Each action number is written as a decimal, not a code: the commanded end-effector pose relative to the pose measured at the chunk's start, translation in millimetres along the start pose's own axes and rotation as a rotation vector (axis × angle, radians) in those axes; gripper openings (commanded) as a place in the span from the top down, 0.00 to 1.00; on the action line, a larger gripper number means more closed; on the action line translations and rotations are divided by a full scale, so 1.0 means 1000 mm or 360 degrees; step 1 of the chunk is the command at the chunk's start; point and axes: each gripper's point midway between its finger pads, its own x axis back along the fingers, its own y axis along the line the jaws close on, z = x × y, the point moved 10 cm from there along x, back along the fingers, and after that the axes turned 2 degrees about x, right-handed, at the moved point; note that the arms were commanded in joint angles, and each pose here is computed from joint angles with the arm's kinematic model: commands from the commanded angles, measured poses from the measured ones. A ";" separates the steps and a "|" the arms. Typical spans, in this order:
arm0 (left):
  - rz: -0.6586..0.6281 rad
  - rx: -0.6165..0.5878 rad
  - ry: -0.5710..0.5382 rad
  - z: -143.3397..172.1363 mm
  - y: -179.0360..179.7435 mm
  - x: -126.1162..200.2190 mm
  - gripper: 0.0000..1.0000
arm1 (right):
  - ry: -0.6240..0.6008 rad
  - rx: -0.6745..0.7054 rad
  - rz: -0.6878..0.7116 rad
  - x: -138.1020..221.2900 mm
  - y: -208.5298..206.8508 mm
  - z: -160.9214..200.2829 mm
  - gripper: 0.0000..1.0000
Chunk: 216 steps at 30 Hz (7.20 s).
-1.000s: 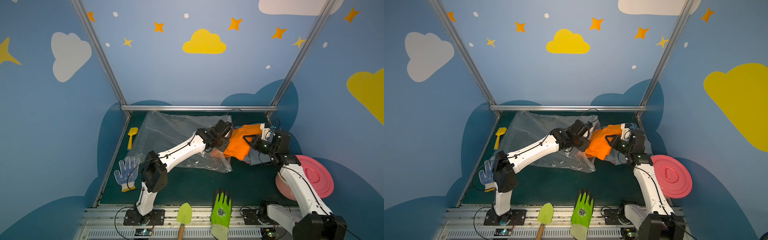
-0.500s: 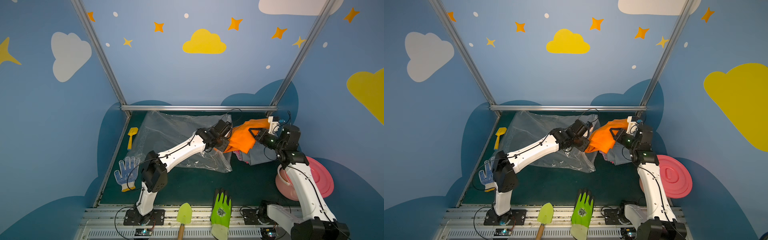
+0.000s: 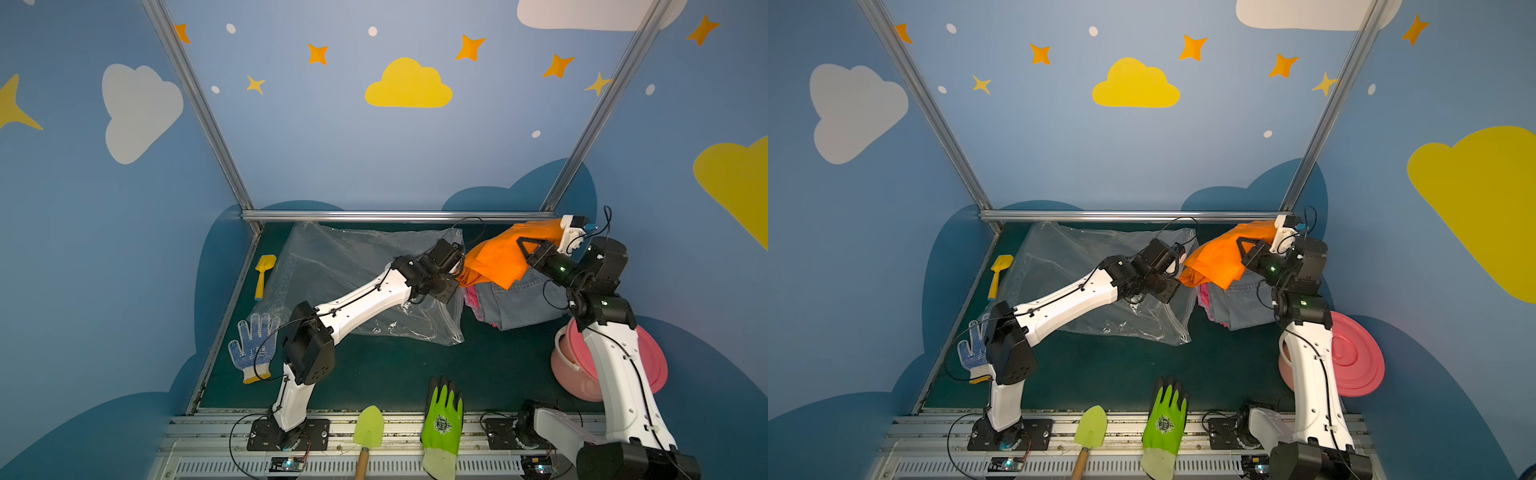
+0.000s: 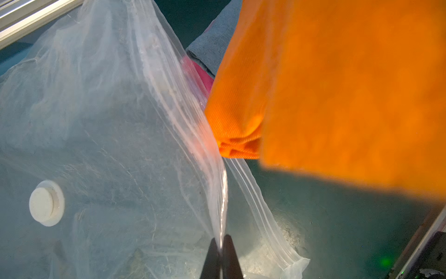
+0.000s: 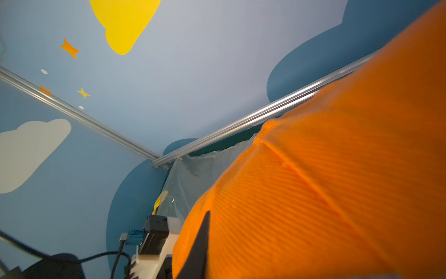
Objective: Take the trousers out of the vacuum bag
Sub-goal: Take out the trousers from the vacuum bag, then place the trousers at the center of the board.
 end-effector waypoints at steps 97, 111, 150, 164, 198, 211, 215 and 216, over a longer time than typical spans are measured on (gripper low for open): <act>0.0038 0.0063 0.0021 -0.001 0.013 0.003 0.95 | -0.0179 -0.0059 0.0372 -0.035 -0.063 0.003 1.00; 0.0043 0.0061 0.0026 -0.002 0.012 0.001 0.95 | 0.0002 -0.0184 0.0483 -0.017 -0.079 0.048 1.00; 0.0037 0.0062 0.0059 -0.003 0.011 -0.005 0.95 | 0.0392 -0.0540 0.0642 -0.014 -0.147 0.138 0.73; 0.0042 0.0057 0.0074 -0.001 0.010 -0.008 0.95 | 0.0388 -0.0586 0.0701 -0.004 -0.147 0.144 0.32; 0.0078 0.0066 0.0109 -0.006 0.006 -0.021 0.95 | 0.0189 -0.0504 0.0427 0.033 -0.080 0.099 0.09; 0.0096 0.0067 0.0103 -0.007 0.004 -0.020 0.95 | 0.0049 -0.0396 0.0310 0.045 -0.065 0.097 0.10; 0.0114 0.0067 0.0106 -0.007 0.001 -0.020 0.95 | 0.0153 -0.0439 0.0248 0.024 -0.082 0.104 0.10; 0.0128 0.0072 0.0113 -0.007 0.000 -0.021 0.94 | 0.0176 -0.0451 0.0248 0.019 -0.087 0.106 0.10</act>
